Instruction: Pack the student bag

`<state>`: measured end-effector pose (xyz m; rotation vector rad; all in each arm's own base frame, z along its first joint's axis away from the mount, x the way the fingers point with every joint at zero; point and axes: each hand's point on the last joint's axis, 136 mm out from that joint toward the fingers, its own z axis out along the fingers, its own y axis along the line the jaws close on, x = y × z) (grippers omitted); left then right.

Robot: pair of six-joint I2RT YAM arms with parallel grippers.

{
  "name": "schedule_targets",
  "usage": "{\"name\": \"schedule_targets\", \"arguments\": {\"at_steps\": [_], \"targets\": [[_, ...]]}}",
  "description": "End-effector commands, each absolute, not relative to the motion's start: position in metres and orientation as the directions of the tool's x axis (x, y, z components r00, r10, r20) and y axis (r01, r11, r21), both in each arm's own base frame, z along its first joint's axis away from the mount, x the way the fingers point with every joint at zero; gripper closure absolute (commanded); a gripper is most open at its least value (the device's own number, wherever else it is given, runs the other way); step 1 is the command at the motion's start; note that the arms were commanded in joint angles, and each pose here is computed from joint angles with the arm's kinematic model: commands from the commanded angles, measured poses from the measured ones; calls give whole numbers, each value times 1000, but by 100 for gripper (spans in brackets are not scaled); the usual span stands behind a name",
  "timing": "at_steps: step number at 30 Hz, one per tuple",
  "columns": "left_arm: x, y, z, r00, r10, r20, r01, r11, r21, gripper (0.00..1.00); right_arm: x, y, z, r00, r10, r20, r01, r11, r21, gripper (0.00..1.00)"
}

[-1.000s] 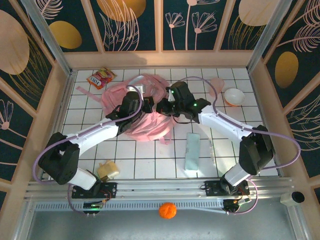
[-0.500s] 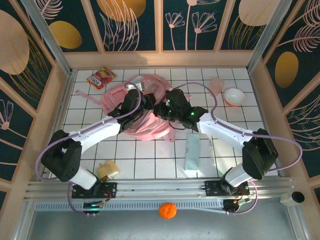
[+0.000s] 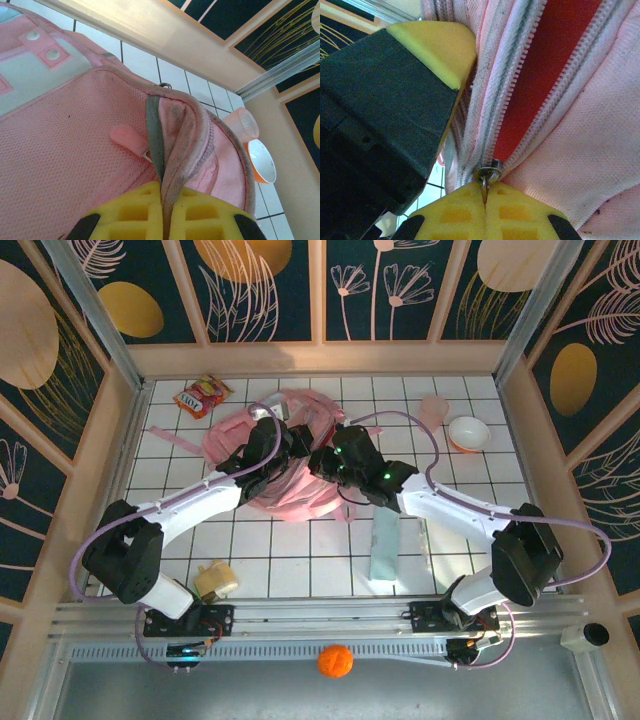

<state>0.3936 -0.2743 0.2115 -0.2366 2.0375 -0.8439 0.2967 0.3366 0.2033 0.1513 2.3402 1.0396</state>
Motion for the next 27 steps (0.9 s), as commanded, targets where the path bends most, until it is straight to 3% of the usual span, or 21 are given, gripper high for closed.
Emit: {"name": "schedule_targets", "arguments": {"at_steps": [1,6,12,27], "targets": [[410,-265,315,-359,-631,-688,297,622,-724,100,256,344,188,-914,150,-377,-176,691,701,100],[396,-268,309,-401,-585,-705,336,622,-707,100,270,332,185,-913,124,-389,-199,698,688,100],[384,-268,299,-458,-628,-629,308,552,-775,100,296,306,183,-894,122,-430,-215,727,652,100],[425,-265,343,-313,-777,-547,280,475,-835,100,285,318,187,-882,121,-456,-233,728,645,100]]}}
